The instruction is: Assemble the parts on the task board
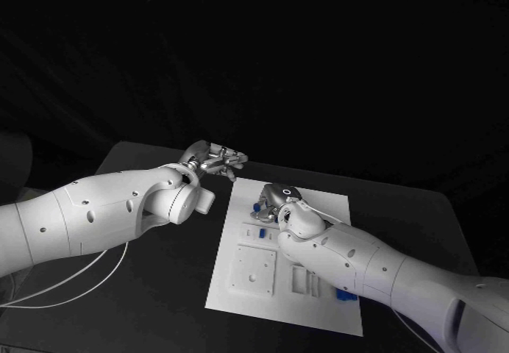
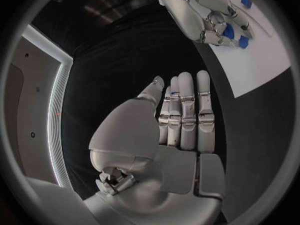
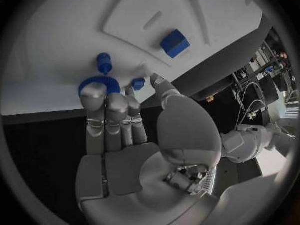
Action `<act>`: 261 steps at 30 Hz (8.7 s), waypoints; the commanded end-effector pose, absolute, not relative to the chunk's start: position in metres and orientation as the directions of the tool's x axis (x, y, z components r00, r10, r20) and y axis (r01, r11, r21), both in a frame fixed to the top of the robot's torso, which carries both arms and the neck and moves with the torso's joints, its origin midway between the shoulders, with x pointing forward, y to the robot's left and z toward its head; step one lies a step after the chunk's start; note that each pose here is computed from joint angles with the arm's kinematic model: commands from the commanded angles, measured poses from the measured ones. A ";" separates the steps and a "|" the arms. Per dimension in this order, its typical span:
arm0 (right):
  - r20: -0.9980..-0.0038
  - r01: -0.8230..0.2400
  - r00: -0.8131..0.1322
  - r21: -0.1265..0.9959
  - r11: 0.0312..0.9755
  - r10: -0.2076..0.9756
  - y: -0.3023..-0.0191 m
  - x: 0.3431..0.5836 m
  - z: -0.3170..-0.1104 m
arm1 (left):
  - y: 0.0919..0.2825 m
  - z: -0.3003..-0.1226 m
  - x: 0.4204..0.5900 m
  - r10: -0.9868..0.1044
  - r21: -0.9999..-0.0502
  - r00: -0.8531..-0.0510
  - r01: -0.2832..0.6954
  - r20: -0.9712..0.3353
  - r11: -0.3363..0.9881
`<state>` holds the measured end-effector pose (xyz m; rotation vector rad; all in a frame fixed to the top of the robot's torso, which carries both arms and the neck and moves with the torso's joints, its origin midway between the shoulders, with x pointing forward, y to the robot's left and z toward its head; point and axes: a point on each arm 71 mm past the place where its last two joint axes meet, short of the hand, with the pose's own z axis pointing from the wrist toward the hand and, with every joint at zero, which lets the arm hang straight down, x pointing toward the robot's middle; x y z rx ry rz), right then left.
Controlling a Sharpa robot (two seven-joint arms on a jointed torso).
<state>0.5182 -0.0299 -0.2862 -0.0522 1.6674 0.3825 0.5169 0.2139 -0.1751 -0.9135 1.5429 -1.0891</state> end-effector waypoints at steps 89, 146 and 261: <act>-0.917 -0.462 -0.016 0.360 0.810 0.399 -0.054 0.487 -0.243 | 0.247 -0.206 0.529 -0.606 -0.733 -0.605 -0.052 -0.517 0.678; -0.912 -0.501 -0.035 0.371 0.782 0.410 -0.047 0.476 -0.235 | 0.229 -0.210 0.530 -0.635 -0.794 -0.653 -0.084 -0.413 0.602; -0.878 -0.480 -0.031 0.431 0.764 0.477 -0.060 0.477 -0.230 | 0.208 -0.208 0.525 -0.637 -0.790 -0.611 -0.032 -0.470 0.613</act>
